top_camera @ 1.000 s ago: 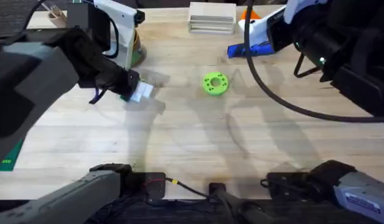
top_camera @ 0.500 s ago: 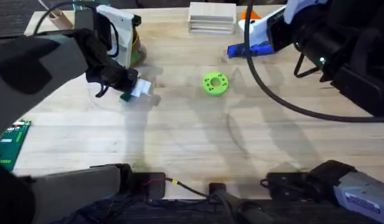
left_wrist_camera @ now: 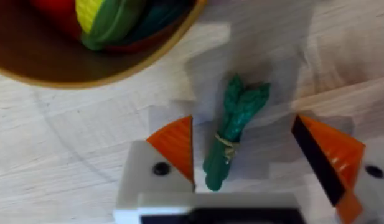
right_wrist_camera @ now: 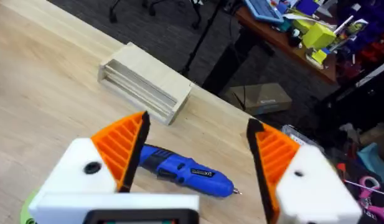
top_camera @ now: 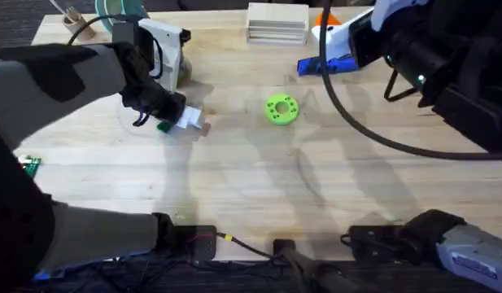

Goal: Pick up the gripper from the table and insert it into the empty holder that is missing its gripper. Then pick up a screw, insert it into the mounting hole, and use the screwdriver to tighten it. Finally, clean up the table by picking up the vegetable and placing it into the bucket.

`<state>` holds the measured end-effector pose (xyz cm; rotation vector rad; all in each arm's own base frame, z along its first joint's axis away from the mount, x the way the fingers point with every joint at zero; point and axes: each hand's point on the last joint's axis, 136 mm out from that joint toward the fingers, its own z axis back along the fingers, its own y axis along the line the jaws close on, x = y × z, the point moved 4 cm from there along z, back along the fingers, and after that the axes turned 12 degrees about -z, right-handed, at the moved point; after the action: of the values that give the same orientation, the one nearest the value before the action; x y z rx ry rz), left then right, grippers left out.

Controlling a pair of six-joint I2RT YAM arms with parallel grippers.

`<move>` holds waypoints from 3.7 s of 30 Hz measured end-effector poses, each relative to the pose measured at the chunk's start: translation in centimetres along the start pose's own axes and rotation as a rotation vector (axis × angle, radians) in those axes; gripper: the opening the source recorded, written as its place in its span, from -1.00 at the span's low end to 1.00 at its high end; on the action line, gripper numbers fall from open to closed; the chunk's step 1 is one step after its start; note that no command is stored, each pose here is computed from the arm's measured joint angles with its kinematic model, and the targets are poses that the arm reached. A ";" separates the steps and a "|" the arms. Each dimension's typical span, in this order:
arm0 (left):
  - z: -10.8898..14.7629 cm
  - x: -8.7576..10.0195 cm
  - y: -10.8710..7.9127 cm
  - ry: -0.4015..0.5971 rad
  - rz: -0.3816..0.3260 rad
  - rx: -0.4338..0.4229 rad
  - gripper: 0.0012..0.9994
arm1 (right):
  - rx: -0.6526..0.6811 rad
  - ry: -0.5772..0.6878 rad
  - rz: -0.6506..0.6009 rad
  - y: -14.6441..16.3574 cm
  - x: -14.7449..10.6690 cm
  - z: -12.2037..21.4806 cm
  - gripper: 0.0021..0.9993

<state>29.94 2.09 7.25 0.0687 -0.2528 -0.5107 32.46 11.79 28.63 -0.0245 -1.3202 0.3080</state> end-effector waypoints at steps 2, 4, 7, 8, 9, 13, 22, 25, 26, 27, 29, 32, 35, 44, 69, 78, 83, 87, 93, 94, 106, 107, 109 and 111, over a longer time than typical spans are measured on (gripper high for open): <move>0.0 0.0 -0.3 -0.004 -0.003 -0.019 0.56 | 0.000 0.000 0.000 0.0 0.0 0.0 0.98; -0.1 0.1 -0.5 -0.005 -0.009 -0.033 0.20 | 0.001 0.004 0.001 0.0 -0.1 0.0 0.98; -0.1 0.1 -0.7 -0.010 -0.012 -0.044 -0.11 | 0.003 0.025 0.007 0.1 -0.5 0.0 0.98; -0.1 0.1 -0.7 -0.010 -0.011 -0.045 -0.22 | 0.004 0.033 0.009 0.1 -0.7 0.0 0.98; -0.1 0.1 -0.7 -0.008 -0.011 -0.044 -0.40 | 0.005 0.040 0.011 0.1 -0.8 0.0 0.98; -0.1 0.1 -0.6 -0.006 -0.015 -0.043 -0.96 | 0.008 0.064 0.018 0.2 -1.3 0.0 0.98; 0.0 0.1 -0.6 -0.005 -0.016 -0.040 -0.96 | 0.008 0.068 0.020 0.2 -1.4 0.0 0.98; 0.7 0.0 -0.5 -0.006 -0.018 -0.021 -0.96 | 0.008 0.068 0.020 0.2 -1.4 0.0 0.98; 1.2 0.0 -0.5 -0.019 -0.019 -0.008 -0.96 | 0.008 0.068 0.020 0.2 -1.4 0.0 0.98; 1.8 0.2 -0.4 -0.037 -0.018 0.004 -0.96 | 0.008 0.068 0.020 0.2 -1.4 0.0 0.98; 3.6 0.8 -0.4 -0.096 -0.022 0.033 -0.96 | 0.008 0.068 0.020 0.2 -1.4 0.1 0.98; 6.4 1.7 -0.3 -0.199 -0.018 0.077 -0.96 | 0.008 0.068 0.020 0.2 -1.4 0.0 0.98; 9.1 2.8 0.3 -0.320 -0.002 0.144 -0.96 | 0.008 0.068 0.020 0.2 -1.4 0.0 0.98; 14.9 7.3 4.3 -0.669 0.073 0.350 -0.97 | 0.008 0.068 0.020 0.2 -1.4 0.0 0.99; 9.6 7.5 11.8 -0.705 0.454 0.389 -0.97 | 0.013 0.104 0.030 0.6 -2.4 -0.9 0.98; 8.1 7.5 12.1 -0.684 0.483 0.371 -0.97 | 0.007 0.057 0.016 0.5 -1.5 -1.0 0.98; 8.1 7.5 12.0 -0.684 0.485 0.370 -0.96 | 0.007 0.056 0.016 0.5 -1.4 -1.0 0.98; 8.1 7.5 12.0 -0.684 0.489 0.368 -0.29 | 0.007 0.055 0.016 0.5 -1.4 -1.0 0.98; 7.5 7.0 11.6 -0.647 0.500 0.347 0.96 | 0.007 0.055 0.016 0.5 -1.4 -1.0 0.98; 7.5 7.0 11.6 -0.645 0.501 0.346 0.98 | 0.007 0.054 0.016 0.5 -1.4 -1.0 0.98; 10.5 6.6 11.1 -0.685 0.496 0.366 0.99 | 0.005 0.037 0.010 0.4 -1.0 -1.0 0.99; 11.2 6.4 10.8 -0.690 0.494 0.368 0.99 | 0.005 0.037 0.010 0.4 -1.0 -1.0 0.99; 12.5 6.0 10.1 -0.692 0.481 0.370 0.99 | 0.005 0.037 0.010 0.4 -1.0 -1.0 0.98; 13.5 5.5 9.0 -0.674 0.447 0.367 0.99 | 0.005 0.037 0.010 0.4 -1.0 -1.0 0.98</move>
<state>35.34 7.17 22.62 0.1918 -0.9965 -0.0189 33.12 12.12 27.30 -0.0328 -1.2830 0.3182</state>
